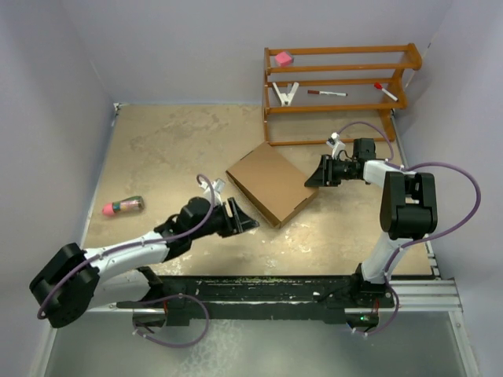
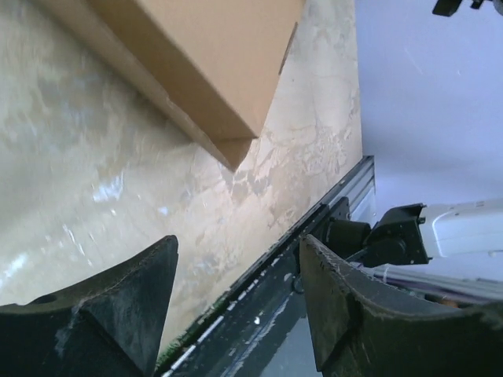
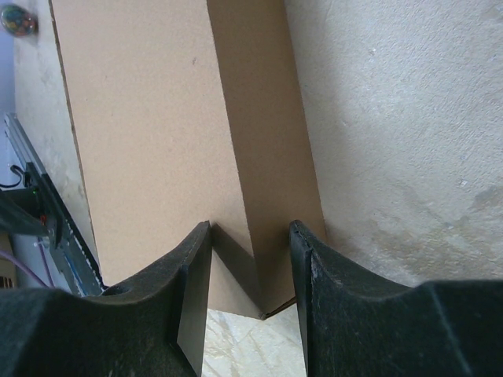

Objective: Fold the paper box

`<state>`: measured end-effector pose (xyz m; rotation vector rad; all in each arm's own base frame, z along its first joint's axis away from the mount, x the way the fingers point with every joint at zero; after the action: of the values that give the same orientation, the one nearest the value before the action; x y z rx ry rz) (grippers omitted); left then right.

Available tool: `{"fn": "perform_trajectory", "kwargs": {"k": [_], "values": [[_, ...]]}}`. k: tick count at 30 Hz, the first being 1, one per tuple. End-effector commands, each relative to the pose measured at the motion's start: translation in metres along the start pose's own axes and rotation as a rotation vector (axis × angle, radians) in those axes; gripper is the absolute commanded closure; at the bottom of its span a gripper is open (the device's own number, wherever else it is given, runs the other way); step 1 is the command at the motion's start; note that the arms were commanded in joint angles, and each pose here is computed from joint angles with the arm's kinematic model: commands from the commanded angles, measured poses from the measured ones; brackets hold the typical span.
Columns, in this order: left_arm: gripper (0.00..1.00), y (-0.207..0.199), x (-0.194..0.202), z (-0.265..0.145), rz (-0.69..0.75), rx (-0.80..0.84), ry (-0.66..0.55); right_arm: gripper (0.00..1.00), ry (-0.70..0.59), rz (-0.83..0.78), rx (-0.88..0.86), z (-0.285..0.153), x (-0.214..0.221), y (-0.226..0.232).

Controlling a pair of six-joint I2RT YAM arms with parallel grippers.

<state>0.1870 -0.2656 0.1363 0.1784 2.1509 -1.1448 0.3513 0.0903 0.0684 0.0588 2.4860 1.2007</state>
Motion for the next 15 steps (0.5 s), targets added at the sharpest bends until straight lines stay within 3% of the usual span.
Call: {"fn": "perform_trajectory", "kwargs": {"k": [1, 15], "values": [[0.33, -0.012, -0.005, 0.000, -0.182, -0.057, -0.155, 0.57, -0.005, -0.036, 0.153, 0.004, 0.000, -0.031], [0.32, -0.033, 0.011, 0.060, -0.317, -0.220, -0.113, 0.57, -0.005, -0.038, 0.151, 0.003, 0.000, -0.030]]}}
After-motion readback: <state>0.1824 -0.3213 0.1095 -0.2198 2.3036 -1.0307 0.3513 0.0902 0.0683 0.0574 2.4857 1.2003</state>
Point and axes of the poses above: each gripper's point midway between its finger pads, its own z axis out along the fingers, its own y axis along the line the jaws close on, x = y × z, the point moved 3 cm from there along -z, back along the fingers, and after that the axes turned 15 degrees about z, right-handed, at the moved point
